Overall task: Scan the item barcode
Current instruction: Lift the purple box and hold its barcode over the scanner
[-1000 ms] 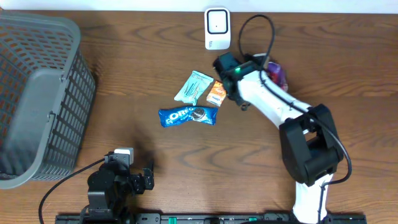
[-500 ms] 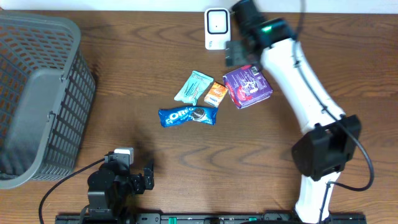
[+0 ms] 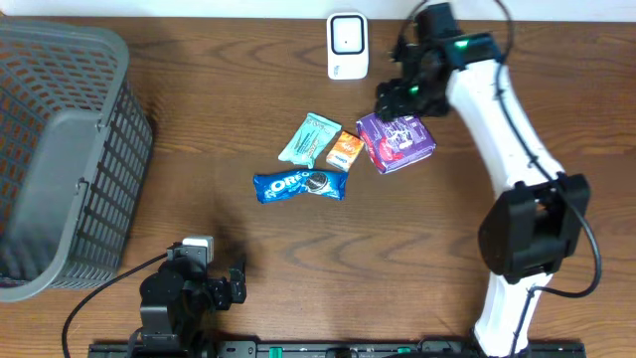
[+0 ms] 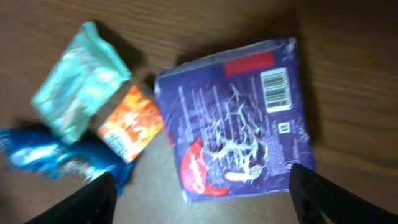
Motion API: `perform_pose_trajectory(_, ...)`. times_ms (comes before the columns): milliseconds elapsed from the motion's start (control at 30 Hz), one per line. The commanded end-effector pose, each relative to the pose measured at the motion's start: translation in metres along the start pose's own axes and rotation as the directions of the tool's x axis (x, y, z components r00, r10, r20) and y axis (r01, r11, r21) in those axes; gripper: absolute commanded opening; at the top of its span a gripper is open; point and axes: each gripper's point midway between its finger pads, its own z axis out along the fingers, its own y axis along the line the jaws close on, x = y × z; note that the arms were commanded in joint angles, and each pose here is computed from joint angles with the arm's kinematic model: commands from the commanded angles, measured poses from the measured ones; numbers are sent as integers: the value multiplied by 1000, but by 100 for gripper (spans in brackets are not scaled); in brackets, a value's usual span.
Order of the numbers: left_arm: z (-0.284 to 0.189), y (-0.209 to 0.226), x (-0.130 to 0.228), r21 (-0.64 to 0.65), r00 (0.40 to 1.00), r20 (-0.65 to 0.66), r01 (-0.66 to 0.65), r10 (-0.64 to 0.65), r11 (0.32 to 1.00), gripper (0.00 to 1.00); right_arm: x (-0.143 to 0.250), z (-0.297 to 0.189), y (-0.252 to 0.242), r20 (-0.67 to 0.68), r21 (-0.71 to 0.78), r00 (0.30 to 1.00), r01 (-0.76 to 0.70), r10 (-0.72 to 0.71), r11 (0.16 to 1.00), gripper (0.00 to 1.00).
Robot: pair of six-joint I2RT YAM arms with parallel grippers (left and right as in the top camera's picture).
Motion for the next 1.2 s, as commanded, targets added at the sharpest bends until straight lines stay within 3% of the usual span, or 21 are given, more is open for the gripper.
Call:
perform_pose_trajectory(0, 0, -2, 6, 13, 1000, -20, -15, 16, 1000, 98, 1, 15, 1, 20, 256, 999, 41, -48, 966, 82)
perform_pose_trajectory(133, 0, -2, 6, 13, 1000, -20, -15, 16, 1000, 98, 13, 45, 5, 33, 462, 997, 41, -63, 886, 80)
perform_pose_trajectory(333, 0, -2, 6, 13, 1000, -20, -15, 16, 1000, 98, 38, 95, 10, -40, 480, 996, 87, -77, 873, 73)
perform_pose_trajectory(400, 0, -2, 6, 13, 1000, -20, -15, 16, 1000, 98, 41, 100, 4, -43, 487, 998, 60, -45, 872, 51)
perform_pose_trajectory(433, 0, -2, 6, 13, 1000, -20, -15, 16, 1000, 98, 41, 100, 1, -36, 481, 999, 33, -18, 876, 33)
perform_pose_trajectory(500, 0, -2, 6, 13, 1000, -20, -15, 16, 1000, 98, 40, 100, 0, -37, 465, 999, 22, -5, 885, 21)
perform_pose_trajectory(567, 0, -2, 6, 13, 1000, -20, -15, 16, 1000, 98, 39, 98, 0, -50, 434, 999, 7, 16, 901, 2)
perform_pose_trajectory(600, 0, -2, 6, 13, 1000, -20, -15, 16, 1000, 98, 38, 96, 1, -58, 412, 998, -3, 29, 911, 1)
perform_pose_trajectory(733, 0, -2, 6, 13, 1000, -20, -15, 16, 1000, 98, 28, 80, 7, -101, 246, 992, -51, 78, 968, 1)
perform_pose_trajectory(867, 0, -2, 6, 13, 1000, -20, -15, 16, 1000, 98, 10, 44, 27, -148, -121, 987, -80, 62, 989, 1)
perform_pose_trajectory(967, 0, -2, 6, 13, 1000, -20, -15, 16, 1000, 98, -3, 5, 38, -133, -431, 990, -91, 37, 898, 1)
perform_pose_trajectory(1000, 0, -2, 6, 13, 1000, -20, -15, 16, 1000, 98, -10, -11, 35, -106, -552, 993, -96, 45, 828, 1)
perform_pose_trajectory(1167, 0, -2, 6, 13, 1000, -20, -15, 16, 1000, 98, -12, -26, -26, -121, -699, 970, -234, 211, 676, 1)
